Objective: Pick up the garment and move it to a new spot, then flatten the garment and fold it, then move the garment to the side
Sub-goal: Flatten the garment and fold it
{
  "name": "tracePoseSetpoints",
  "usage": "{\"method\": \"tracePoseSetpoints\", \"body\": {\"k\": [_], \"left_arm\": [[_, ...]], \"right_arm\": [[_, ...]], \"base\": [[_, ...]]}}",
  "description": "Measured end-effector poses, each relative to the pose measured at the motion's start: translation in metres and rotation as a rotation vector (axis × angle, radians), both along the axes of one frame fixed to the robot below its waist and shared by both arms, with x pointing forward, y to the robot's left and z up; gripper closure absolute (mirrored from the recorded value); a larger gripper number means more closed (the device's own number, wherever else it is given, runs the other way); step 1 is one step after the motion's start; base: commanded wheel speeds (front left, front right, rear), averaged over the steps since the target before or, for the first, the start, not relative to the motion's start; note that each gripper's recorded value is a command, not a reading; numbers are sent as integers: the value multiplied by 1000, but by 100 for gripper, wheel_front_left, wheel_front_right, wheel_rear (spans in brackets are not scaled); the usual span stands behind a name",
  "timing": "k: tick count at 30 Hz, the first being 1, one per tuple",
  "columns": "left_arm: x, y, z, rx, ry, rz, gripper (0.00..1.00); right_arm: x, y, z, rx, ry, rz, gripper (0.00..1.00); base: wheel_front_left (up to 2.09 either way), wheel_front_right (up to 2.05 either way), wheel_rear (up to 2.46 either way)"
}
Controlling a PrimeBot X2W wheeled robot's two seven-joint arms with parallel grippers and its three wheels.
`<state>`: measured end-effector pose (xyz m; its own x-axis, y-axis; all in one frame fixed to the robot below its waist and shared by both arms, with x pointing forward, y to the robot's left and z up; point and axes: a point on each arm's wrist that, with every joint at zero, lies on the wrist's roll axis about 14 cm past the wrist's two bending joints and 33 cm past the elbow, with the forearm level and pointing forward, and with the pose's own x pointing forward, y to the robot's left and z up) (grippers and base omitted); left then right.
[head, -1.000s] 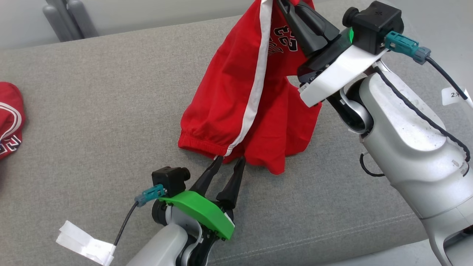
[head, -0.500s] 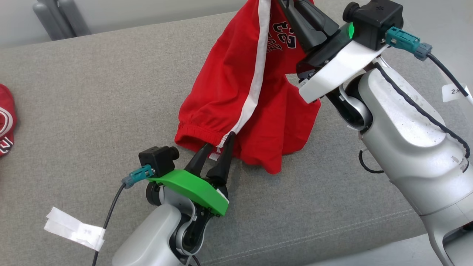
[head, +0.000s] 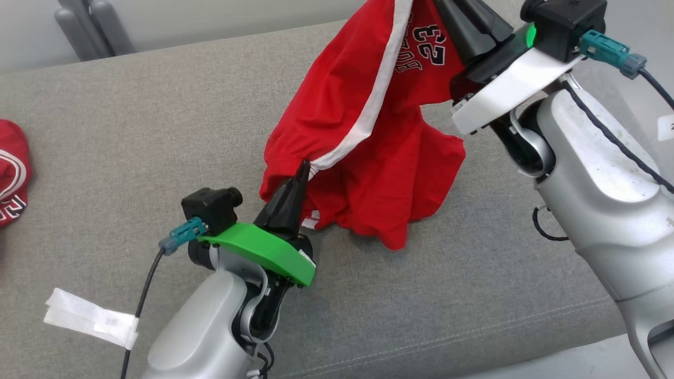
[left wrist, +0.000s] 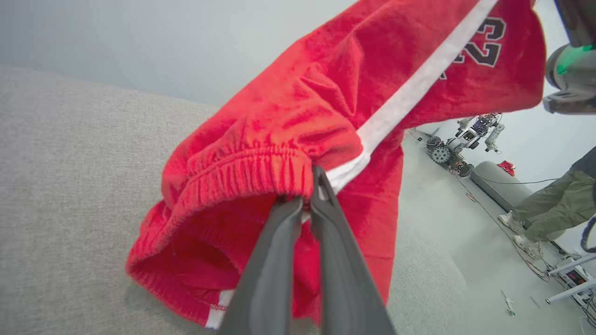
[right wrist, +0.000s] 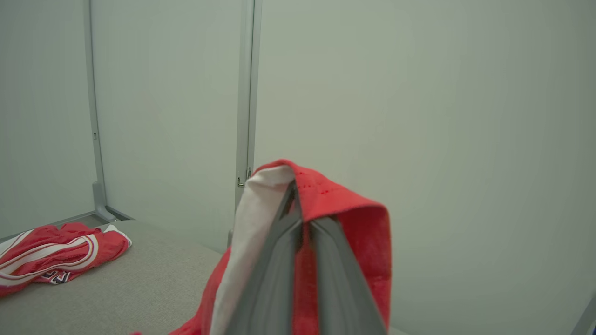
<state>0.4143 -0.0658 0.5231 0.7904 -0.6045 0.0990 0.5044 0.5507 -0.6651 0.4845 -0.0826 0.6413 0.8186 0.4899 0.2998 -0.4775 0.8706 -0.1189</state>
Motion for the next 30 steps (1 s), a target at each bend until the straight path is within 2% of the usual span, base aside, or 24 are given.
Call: {"method": "tracePoseSetpoints", "body": {"k": [10, 14, 19, 24, 30], "left_arm": [[37, 53, 65, 38, -240, 149, 100], [44, 75, 109, 2, -354, 210, 100], [38, 80, 130, -31, -395, 193, 100], [34, 86, 142, 23, -425, 174, 100], [15, 81, 178, -39, -503, 147, 100]], "right_arm": [[-4, -36, 13, 17, -28, -86, 100], [-10, -52, 29, 63, -59, -121, 100], [-22, -63, 40, 108, -76, -139, 100], [-36, -69, 38, 100, -72, -151, 100], [-60, -75, 37, 134, -76, -147, 100]], "base": [[0, 0, 0], [0, 0, 0], [0, 0, 0], [0, 0, 0], [0, 0, 0]]}}
